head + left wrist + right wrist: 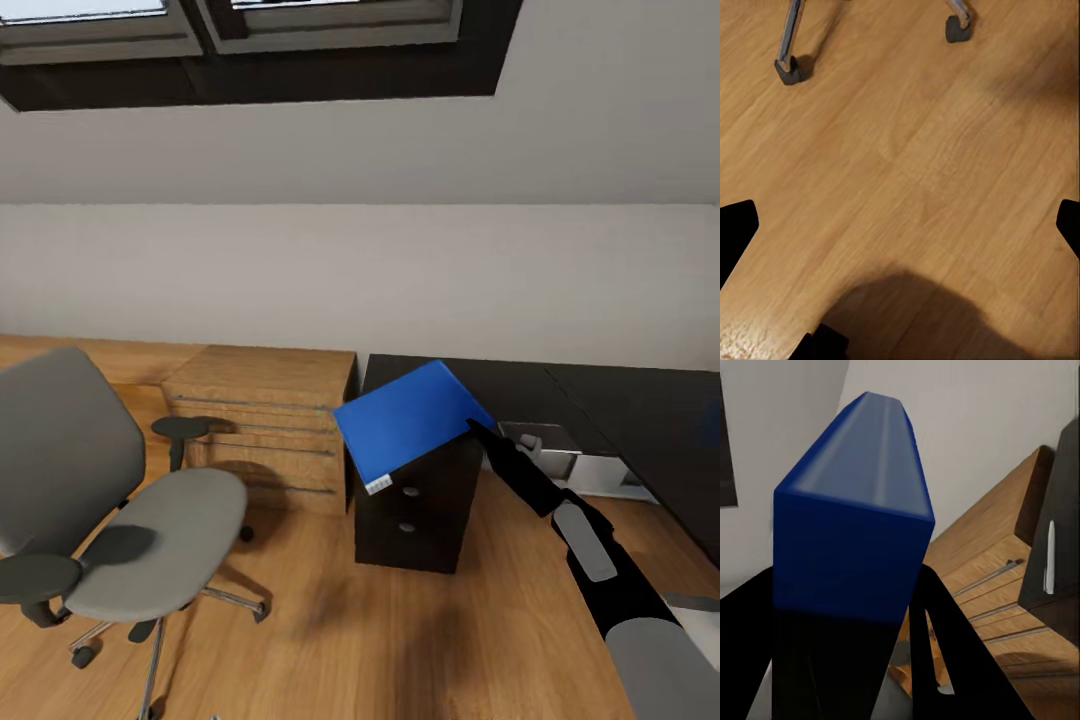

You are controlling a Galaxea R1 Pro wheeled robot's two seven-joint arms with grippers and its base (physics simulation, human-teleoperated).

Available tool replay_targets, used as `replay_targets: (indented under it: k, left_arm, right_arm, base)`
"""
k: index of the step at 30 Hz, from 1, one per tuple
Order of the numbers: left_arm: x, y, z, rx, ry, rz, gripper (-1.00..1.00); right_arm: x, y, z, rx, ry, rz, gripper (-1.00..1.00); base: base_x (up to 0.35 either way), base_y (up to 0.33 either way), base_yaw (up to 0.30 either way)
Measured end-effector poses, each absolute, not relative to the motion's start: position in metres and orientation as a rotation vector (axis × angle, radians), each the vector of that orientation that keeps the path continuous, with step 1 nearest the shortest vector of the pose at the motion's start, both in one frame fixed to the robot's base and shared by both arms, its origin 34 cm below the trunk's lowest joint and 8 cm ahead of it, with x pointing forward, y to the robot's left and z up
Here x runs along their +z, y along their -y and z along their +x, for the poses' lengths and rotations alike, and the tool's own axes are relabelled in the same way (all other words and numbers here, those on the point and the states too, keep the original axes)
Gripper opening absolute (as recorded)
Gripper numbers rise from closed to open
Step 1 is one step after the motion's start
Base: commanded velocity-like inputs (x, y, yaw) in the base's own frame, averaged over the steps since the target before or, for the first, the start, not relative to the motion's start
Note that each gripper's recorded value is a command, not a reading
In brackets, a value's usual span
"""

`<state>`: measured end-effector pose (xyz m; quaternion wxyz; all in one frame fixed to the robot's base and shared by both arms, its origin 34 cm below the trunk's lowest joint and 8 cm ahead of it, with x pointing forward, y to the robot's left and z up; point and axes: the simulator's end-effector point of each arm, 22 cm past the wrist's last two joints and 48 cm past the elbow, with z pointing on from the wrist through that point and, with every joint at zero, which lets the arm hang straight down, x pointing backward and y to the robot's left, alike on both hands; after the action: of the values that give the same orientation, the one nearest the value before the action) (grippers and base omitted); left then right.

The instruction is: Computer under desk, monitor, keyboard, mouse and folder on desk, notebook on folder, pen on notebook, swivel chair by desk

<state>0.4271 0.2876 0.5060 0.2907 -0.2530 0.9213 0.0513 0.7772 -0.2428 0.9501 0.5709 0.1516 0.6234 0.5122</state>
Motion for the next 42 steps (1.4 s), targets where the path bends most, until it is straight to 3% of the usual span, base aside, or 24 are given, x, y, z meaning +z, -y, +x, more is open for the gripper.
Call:
replay_targets:
  k: [7,13,17,28,39,42]
  left_arm:
    - [0.519,-0.284,0.429,0.13,-2.454,-0.674,1.0]
    - [0.545,-0.233,0.449,0.083,-2.39,-0.494,1.0]
    - [0.557,-0.24,0.444,0.207,-2.369,-0.481,1.0]
    - [0.567,-0.244,0.44,0.248,-2.369,-0.485,1.0]
    - [0.567,-0.246,0.44,0.251,-2.368,-0.488,1.0]
    - [0.565,-0.246,0.437,0.254,-2.374,-0.486,1.0]
  right_arm:
    - [0.962,0.243,0.778,1.202,-1.462,0.356,-1.0]
    - [0.972,0.243,0.778,1.202,-1.461,0.356,-1.0]
    - [0.979,0.243,0.778,1.203,-1.461,0.355,-1.0]
    - [0.989,0.242,0.779,1.204,-1.461,0.355,-1.0]
    - [0.983,0.24,0.779,1.197,-1.477,0.367,-1.0]
    - [0.964,0.251,0.795,1.059,-1.498,0.505,-1.0]
  base:
    - [0.0,0.0,-0.293]
    - [0.0,0.0,-0.293]
    - [0.0,0.0,-0.293]
    - [0.0,0.0,-0.289]
    - [0.0,0.0,-0.043]
    - [0.0,0.0,0.0]
